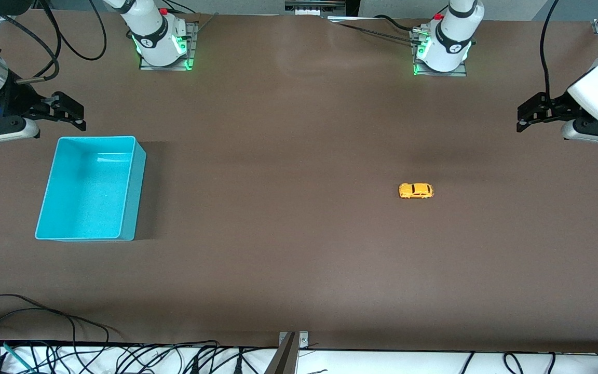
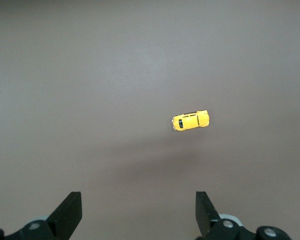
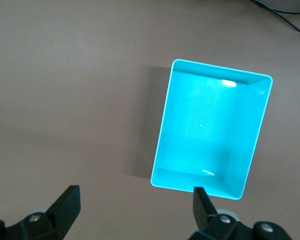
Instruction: Wind up and store yellow beetle car
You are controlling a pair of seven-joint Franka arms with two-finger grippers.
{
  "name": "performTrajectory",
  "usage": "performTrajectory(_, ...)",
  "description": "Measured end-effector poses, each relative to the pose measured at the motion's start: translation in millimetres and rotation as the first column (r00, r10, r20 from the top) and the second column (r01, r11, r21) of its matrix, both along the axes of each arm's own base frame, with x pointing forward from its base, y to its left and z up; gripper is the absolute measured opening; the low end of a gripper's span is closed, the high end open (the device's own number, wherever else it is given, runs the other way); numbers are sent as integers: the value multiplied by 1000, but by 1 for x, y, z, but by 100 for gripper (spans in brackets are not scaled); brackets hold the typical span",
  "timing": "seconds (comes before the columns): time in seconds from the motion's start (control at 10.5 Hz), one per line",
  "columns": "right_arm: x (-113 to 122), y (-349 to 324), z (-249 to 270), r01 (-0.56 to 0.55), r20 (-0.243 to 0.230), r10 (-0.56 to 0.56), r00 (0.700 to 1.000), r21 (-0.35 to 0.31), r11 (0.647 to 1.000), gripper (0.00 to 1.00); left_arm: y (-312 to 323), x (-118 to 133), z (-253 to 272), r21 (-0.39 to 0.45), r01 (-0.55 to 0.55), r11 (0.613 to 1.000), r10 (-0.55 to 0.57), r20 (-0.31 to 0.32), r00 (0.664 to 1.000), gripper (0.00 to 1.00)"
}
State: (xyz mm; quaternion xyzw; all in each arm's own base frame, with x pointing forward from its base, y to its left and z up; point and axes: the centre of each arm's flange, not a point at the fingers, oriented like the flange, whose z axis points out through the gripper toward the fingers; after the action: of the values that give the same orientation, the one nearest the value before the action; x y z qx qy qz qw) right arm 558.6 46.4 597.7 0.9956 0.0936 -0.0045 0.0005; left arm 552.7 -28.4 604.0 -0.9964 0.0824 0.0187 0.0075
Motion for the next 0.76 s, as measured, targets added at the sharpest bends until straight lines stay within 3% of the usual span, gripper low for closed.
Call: performTrajectory(0.76, -2, -1, -1, 2, -16, -2, 1000, -1, 1000, 100, 1, 0, 0, 0, -1, 1000, 1, 0, 1000, 100)
